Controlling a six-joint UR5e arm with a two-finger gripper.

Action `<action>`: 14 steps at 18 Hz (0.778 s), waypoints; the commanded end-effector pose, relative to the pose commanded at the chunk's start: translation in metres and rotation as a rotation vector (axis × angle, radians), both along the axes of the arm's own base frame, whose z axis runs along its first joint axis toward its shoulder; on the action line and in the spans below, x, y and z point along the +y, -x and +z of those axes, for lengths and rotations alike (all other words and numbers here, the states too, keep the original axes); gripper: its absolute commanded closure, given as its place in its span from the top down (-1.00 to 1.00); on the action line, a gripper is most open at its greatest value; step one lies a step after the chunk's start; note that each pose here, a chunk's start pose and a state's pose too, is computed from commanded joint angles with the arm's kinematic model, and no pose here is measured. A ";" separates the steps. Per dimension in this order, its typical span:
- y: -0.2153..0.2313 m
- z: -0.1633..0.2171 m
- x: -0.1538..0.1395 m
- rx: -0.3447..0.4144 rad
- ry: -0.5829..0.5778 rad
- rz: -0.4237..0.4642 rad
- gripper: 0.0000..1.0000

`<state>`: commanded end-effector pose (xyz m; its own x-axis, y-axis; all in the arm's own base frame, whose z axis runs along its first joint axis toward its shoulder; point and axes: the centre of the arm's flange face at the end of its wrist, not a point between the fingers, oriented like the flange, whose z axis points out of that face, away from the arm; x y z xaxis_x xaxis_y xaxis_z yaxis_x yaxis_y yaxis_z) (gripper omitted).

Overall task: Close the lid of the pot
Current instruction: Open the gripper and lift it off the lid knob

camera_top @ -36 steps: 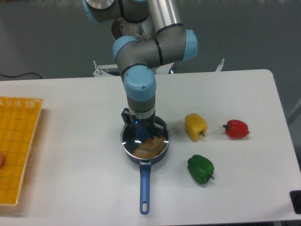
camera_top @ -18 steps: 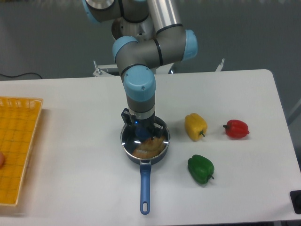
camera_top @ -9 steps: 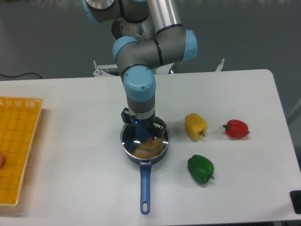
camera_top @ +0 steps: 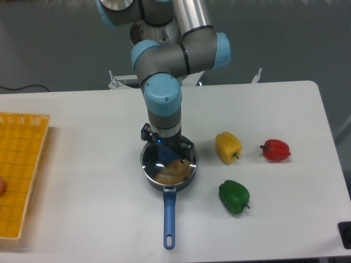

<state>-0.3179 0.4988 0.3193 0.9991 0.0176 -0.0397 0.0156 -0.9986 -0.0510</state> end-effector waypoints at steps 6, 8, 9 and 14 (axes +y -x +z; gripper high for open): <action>-0.006 0.043 -0.014 0.055 -0.035 -0.094 0.99; 0.003 0.050 -0.025 0.063 -0.026 -0.152 0.99; 0.011 0.053 -0.034 0.066 -0.017 -0.192 0.99; 0.066 0.055 -0.079 0.080 0.010 -0.356 1.00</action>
